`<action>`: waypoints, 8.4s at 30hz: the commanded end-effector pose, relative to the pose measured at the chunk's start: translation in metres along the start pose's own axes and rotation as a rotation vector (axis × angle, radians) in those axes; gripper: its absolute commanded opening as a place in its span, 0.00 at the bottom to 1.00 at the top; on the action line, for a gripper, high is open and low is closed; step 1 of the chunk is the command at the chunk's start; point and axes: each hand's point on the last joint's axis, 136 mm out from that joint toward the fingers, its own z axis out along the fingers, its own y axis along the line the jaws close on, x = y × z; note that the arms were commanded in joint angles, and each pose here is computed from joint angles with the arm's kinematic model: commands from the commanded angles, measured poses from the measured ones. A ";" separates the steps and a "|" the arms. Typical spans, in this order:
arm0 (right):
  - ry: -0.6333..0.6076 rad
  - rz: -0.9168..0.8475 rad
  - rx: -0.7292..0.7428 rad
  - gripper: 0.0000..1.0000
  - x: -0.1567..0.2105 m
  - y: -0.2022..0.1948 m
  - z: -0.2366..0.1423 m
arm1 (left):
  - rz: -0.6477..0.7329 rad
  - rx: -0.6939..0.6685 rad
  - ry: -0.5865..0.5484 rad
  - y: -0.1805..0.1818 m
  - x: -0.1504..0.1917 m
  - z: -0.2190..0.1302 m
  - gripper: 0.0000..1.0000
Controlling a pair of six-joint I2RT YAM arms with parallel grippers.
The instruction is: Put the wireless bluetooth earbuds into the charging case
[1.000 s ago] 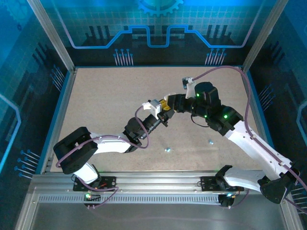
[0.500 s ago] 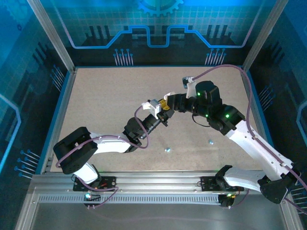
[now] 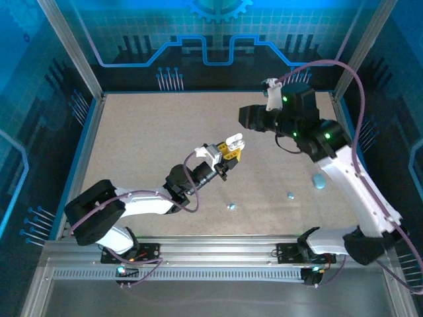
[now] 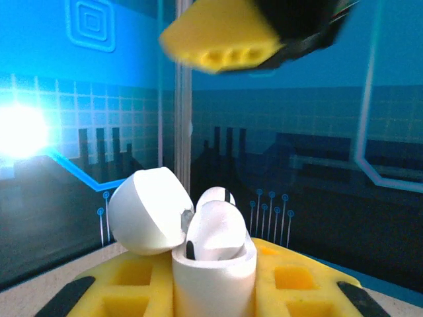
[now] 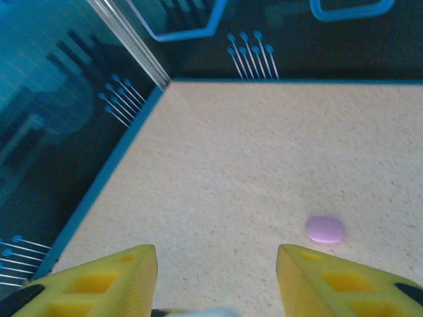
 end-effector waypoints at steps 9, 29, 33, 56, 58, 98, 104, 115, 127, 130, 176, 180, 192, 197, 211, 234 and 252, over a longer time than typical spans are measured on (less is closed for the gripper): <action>0.402 -0.036 -0.075 0.52 0.060 -0.003 0.031 | 0.103 0.102 -0.019 -0.016 -0.022 -0.010 0.23; 0.424 -0.044 -0.105 0.49 0.075 -0.006 0.013 | 0.060 0.035 -0.037 0.001 -0.025 -0.011 0.23; 0.388 -0.039 -0.067 0.51 0.069 -0.012 0.010 | 0.057 0.029 -0.032 0.003 -0.024 -0.011 0.23; 0.073 0.430 0.201 0.58 0.070 -0.128 -0.016 | -0.921 -0.491 0.625 0.134 0.146 -0.075 0.22; 0.092 0.439 0.196 0.58 0.073 -0.128 -0.013 | -0.956 -0.495 0.666 0.133 0.159 -0.073 0.22; 0.097 0.623 0.624 0.60 0.145 -0.249 -0.042 | -0.987 -0.766 0.986 0.176 0.235 -0.104 0.53; 0.096 0.685 0.821 0.60 0.177 -0.318 -0.066 | -0.855 -0.709 0.872 0.179 0.178 -0.095 0.59; 0.209 0.801 0.870 0.62 0.208 -0.394 -0.072 | -0.708 -0.552 0.625 0.162 0.088 -0.091 0.67; 0.282 0.840 0.734 0.70 0.227 -0.412 -0.040 | -0.597 -0.494 0.546 0.158 0.072 -0.099 0.69; 0.295 0.873 0.691 0.70 0.234 -0.408 -0.031 | -0.599 -0.494 0.543 0.157 0.073 -0.100 0.69; 0.563 0.865 0.833 0.64 0.282 -0.378 -0.022 | -0.658 -0.504 0.547 0.156 0.082 -0.102 0.70; 0.585 0.843 0.860 0.65 0.284 -0.374 -0.021 | -0.656 -0.509 0.544 0.156 0.081 -0.104 0.70; 0.647 0.777 0.866 0.50 0.287 -0.363 -0.004 | -0.658 -0.517 0.538 0.157 0.080 -0.106 0.70; 0.661 0.683 0.811 0.44 0.277 -0.345 0.017 | -0.655 -0.526 0.532 0.157 0.076 -0.108 0.70; 0.811 -0.010 0.596 0.44 0.265 -0.222 0.116 | -0.662 -0.564 0.517 0.159 0.068 -0.115 0.70; 0.766 -0.115 0.534 0.55 0.287 -0.182 0.144 | -0.681 -0.578 0.519 0.158 0.066 -0.116 0.69; 0.678 -0.097 0.475 0.34 0.276 -0.172 0.138 | -0.701 -0.556 0.525 0.157 0.068 -0.109 0.69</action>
